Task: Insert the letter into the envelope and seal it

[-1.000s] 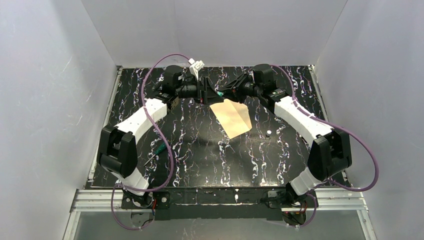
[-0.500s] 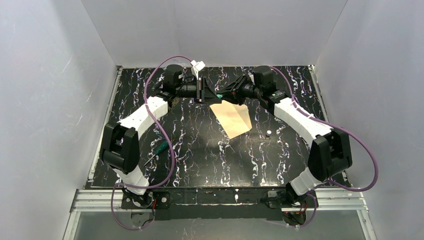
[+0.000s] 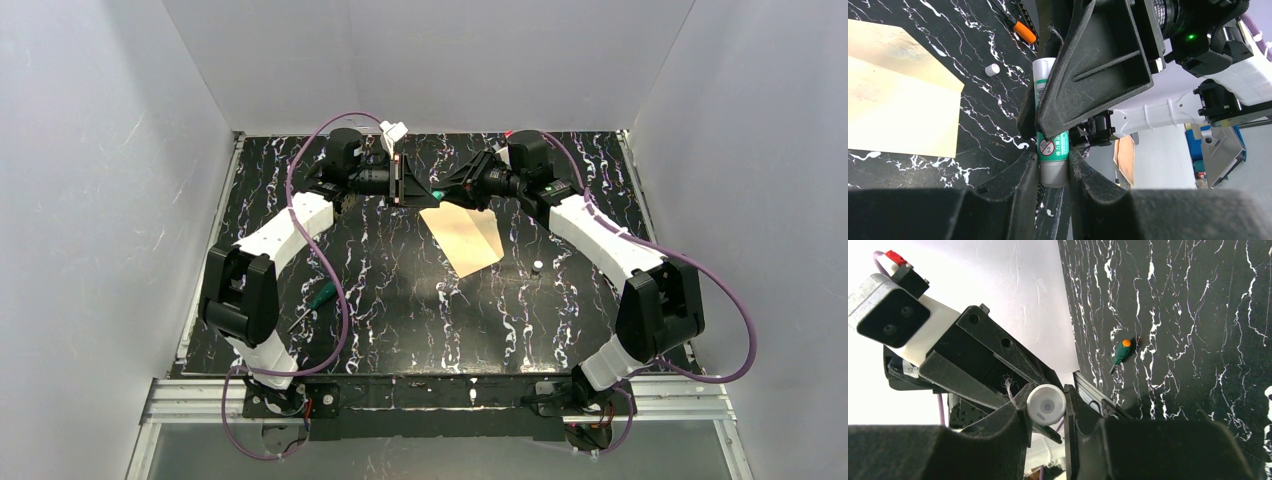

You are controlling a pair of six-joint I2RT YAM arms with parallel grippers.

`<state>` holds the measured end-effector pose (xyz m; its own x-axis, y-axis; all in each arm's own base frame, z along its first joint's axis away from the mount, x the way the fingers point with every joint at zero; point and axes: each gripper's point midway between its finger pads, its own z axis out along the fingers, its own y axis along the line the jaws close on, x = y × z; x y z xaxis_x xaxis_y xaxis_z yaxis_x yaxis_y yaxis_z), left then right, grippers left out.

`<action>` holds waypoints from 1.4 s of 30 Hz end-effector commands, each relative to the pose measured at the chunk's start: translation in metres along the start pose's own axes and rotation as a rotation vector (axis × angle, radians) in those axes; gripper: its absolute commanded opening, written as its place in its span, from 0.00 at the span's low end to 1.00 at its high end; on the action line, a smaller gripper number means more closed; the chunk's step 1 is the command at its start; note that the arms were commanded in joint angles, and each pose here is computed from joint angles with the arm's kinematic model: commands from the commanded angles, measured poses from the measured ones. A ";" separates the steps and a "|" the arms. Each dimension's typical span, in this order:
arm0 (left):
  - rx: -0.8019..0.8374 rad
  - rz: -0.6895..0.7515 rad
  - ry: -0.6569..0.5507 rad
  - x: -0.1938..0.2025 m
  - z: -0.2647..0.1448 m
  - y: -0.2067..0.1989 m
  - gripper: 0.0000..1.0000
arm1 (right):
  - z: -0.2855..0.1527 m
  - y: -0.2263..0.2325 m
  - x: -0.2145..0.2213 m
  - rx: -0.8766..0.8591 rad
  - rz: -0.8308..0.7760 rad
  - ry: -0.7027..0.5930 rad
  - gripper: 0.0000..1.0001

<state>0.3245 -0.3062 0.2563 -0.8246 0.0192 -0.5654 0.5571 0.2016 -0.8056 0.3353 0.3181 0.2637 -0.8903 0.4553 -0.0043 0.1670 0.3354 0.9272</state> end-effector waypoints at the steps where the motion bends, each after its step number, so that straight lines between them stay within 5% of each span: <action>1: 0.067 0.060 0.032 0.000 -0.003 -0.013 0.00 | -0.009 0.037 0.012 -0.122 -0.154 0.084 0.31; 6: 0.120 0.098 0.059 0.004 -0.010 -0.021 0.00 | -0.019 0.062 0.027 -0.255 -0.287 0.181 0.53; 11: 0.155 0.113 0.074 0.004 -0.015 -0.028 0.00 | -0.034 0.073 0.042 -0.331 -0.380 0.254 0.56; 22: 0.215 0.108 0.110 0.005 -0.020 -0.044 0.00 | -0.035 0.048 0.048 -0.248 -0.535 0.343 0.28; 26: 0.199 0.101 0.099 0.003 -0.019 -0.043 0.00 | -0.035 0.046 0.048 -0.243 -0.541 0.343 0.07; 28: 0.178 0.099 0.084 0.001 -0.019 -0.041 0.14 | -0.034 0.043 0.043 -0.213 -0.566 0.306 0.01; 31: 0.088 0.142 0.013 -0.006 -0.019 -0.032 0.65 | -0.036 0.041 0.024 -0.159 -0.652 0.143 0.01; 35: -0.134 0.207 -0.135 -0.020 -0.026 -0.003 0.97 | -0.039 0.018 -0.019 -0.007 -0.798 -0.147 0.01; 39: -0.286 0.120 -0.218 -0.026 -0.030 0.031 0.98 | -0.036 -0.042 -0.056 0.254 -0.925 -0.301 0.01; 42: -0.320 -0.042 -0.227 -0.025 -0.018 0.057 0.73 | -0.030 -0.079 -0.073 0.454 -1.040 -0.367 0.01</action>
<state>0.3476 -0.2826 0.2439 -0.7506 -0.0903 -0.6545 0.5761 0.3955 -0.7153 0.3390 0.2678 0.2414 -0.6808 0.1303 -0.7208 -0.4335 0.7215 0.5399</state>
